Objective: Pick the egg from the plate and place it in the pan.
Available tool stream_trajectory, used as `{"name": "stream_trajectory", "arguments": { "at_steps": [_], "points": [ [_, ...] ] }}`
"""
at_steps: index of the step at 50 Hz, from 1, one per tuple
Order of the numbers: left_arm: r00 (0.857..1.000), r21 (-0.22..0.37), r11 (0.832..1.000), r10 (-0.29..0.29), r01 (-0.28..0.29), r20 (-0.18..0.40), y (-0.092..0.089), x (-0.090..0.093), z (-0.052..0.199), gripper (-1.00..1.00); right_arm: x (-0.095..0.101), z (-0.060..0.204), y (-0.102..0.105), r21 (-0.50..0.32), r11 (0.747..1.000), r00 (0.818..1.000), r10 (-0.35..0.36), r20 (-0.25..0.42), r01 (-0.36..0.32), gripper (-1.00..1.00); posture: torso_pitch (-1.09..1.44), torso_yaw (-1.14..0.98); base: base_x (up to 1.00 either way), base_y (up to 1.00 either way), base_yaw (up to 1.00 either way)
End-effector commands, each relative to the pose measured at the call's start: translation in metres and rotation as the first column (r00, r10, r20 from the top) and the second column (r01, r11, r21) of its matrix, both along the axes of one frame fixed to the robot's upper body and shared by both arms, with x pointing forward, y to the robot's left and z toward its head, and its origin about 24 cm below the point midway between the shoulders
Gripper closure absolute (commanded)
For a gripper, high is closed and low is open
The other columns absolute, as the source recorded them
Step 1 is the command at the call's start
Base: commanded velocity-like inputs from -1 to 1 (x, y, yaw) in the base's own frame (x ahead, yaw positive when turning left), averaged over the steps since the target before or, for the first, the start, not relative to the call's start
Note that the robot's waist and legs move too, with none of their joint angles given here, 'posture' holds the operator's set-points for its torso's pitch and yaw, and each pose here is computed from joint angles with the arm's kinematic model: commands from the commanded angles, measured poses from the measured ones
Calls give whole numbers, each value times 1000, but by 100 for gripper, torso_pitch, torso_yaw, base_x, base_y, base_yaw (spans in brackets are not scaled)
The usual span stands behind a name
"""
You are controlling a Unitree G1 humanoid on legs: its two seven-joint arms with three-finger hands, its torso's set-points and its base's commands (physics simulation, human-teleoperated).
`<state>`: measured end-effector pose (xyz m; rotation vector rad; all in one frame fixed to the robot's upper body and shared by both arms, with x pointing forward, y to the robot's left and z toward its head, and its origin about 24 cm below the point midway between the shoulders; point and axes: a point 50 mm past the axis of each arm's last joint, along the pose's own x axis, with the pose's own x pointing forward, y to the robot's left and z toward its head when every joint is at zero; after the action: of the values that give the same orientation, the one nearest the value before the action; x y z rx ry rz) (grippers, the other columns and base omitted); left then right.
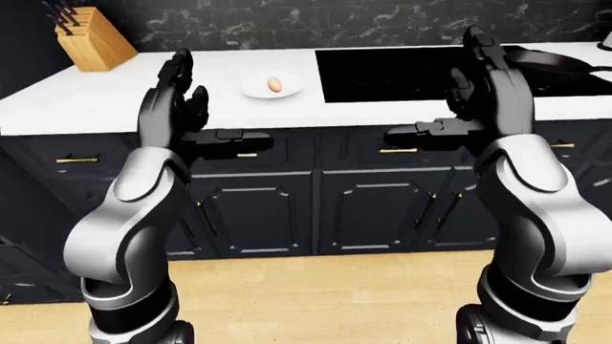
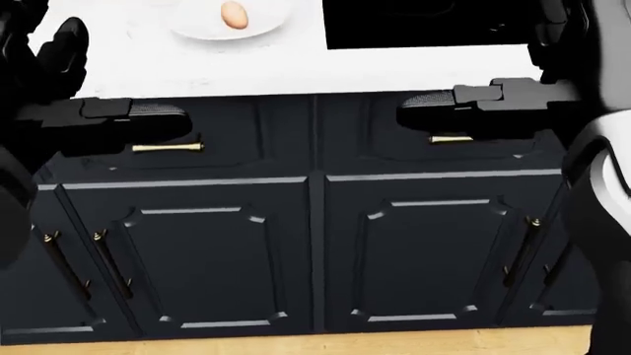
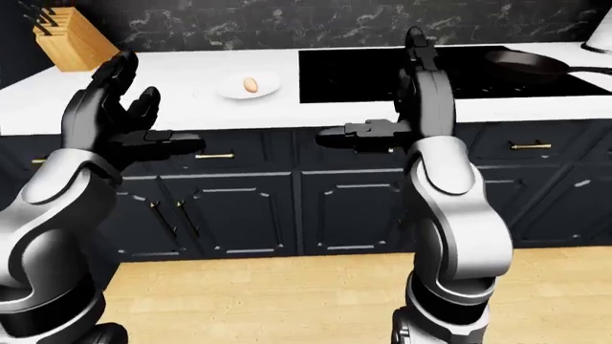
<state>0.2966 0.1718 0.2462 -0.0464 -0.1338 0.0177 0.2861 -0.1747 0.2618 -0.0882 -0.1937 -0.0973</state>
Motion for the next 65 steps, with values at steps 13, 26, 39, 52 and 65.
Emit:
{"name": "stream_trajectory", "arguments": {
  "at_steps": [13,26,39,52,65],
  "points": [
    [995,-3,999,37,-37,93,7,-6,18,-100,-6,16,8,-18,999,995,38,94,-37,-100,0,0,30,0,0],
    [995,-2,999,37,-37,92,7,-6,17,-100,-6,17,9,-17,999,995,38,95,-37,-100,0,0,30,0,0],
    [995,-1,999,37,-37,90,7,-4,16,-100,-6,17,8,-15,999,995,37,96,-36,-100,0,0,30,0,0],
    [995,-1,999,38,-38,88,7,-5,16,-100,-5,17,8,-16,999,995,38,95,-37,-100,0,0,30,0,0],
    [995,0,999,35,-35,90,6,-6,17,-100,-5,16,9,-20,999,995,37,90,-36,-100,0,0,28,0,0]
  ]
}}
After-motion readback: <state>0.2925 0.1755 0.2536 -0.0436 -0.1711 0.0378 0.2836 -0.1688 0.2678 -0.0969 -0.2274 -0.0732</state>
